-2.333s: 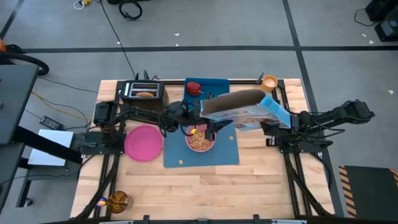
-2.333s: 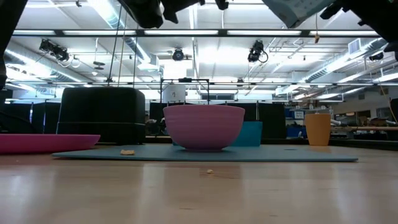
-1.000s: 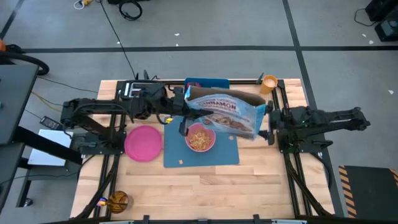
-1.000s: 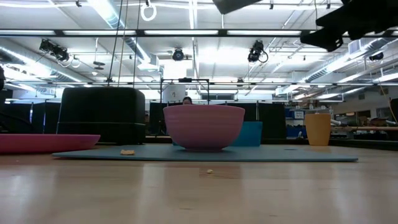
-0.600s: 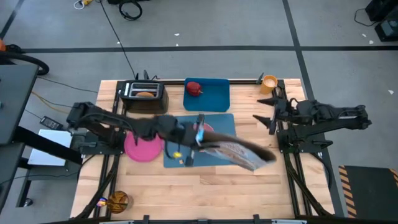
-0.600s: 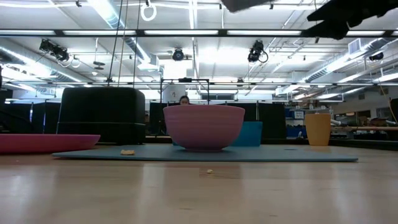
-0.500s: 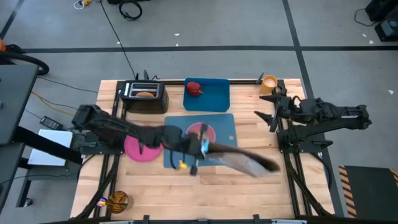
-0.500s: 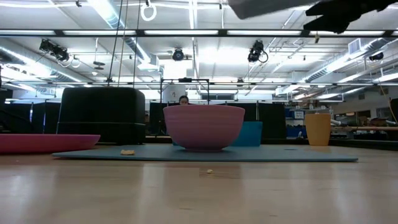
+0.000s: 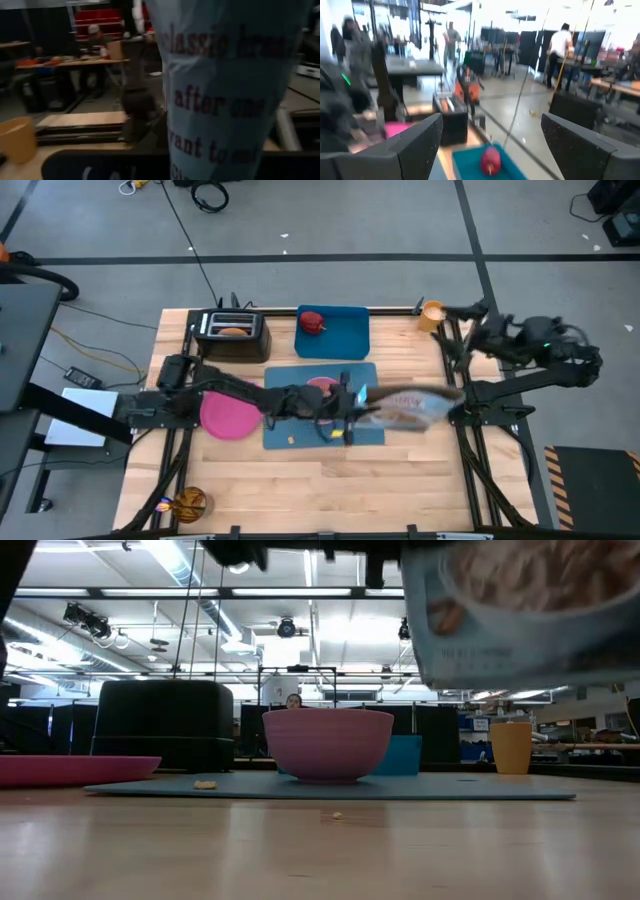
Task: Arrange a breakfast setting
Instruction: Pour the cereal from the cereal box into the pink bowl
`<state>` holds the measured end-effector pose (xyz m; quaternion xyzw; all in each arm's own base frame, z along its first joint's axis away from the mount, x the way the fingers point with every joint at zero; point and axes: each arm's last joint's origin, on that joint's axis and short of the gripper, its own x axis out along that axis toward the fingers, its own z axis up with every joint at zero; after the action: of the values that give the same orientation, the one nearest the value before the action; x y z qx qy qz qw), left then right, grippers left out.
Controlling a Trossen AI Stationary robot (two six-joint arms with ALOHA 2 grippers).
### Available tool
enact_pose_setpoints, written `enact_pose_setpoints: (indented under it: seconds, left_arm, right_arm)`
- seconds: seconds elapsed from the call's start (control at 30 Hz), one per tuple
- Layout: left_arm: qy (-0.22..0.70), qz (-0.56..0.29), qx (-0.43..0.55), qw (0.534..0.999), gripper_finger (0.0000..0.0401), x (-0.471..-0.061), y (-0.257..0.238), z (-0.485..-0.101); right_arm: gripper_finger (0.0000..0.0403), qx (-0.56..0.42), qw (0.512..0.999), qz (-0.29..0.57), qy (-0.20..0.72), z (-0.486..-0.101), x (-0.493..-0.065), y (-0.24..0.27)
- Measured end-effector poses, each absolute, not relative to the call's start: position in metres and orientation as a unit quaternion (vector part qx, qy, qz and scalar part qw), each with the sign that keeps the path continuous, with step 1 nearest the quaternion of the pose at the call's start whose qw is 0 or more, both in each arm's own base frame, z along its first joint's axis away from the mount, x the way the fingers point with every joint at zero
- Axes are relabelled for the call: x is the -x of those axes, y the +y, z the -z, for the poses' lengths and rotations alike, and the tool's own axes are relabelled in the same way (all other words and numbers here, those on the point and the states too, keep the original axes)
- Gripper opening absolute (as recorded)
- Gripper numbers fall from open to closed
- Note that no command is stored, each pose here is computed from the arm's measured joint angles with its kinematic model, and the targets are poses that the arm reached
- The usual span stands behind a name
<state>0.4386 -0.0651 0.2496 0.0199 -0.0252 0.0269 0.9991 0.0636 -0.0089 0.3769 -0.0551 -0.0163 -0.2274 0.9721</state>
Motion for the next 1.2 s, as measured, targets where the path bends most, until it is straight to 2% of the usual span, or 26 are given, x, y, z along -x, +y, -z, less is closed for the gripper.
enact_pose_setpoints:
  seconds: [0.1,0.23,0.5,0.7,0.97,1.07,1.2]
  left_arm:
    - [-0.017,-0.055,-0.019,0.998,0.0012,-0.453,-0.042,-0.244]
    - [0.004,-0.072,-0.022,0.997,0.0013,-0.473,-0.015,-0.241]
    - [0.015,-0.103,-0.017,0.994,0.0015,-0.507,0.025,-0.225]
    - [0.012,-0.091,-0.015,0.996,0.0016,-0.529,0.033,-0.209]
    - [0.024,-0.102,-0.019,0.994,0.0020,-0.539,0.049,-0.191]
    - [0.020,-0.094,-0.031,0.995,0.0034,-0.539,0.052,-0.192]
    - [0.019,-0.078,-0.018,0.997,0.0077,-0.539,0.051,-0.192]
  right_arm:
    - [0.0348,0.054,0.972,0.216,-0.071,-0.397,-0.055,-0.009]
    - [0.0348,0.056,0.977,0.175,-0.107,-0.405,-0.055,-0.007]
    - [0.0348,0.067,0.982,0.157,-0.080,-0.402,-0.075,-0.004]
    - [0.0348,0.070,0.985,0.120,-0.101,-0.406,-0.087,0.000]
    - [0.0348,0.075,0.986,0.106,-0.104,-0.407,-0.093,0.001]
    - [0.0348,0.080,0.986,0.105,-0.099,-0.407,-0.096,0.001]
    - [0.0348,0.084,0.987,0.100,-0.094,-0.406,-0.100,0.002]
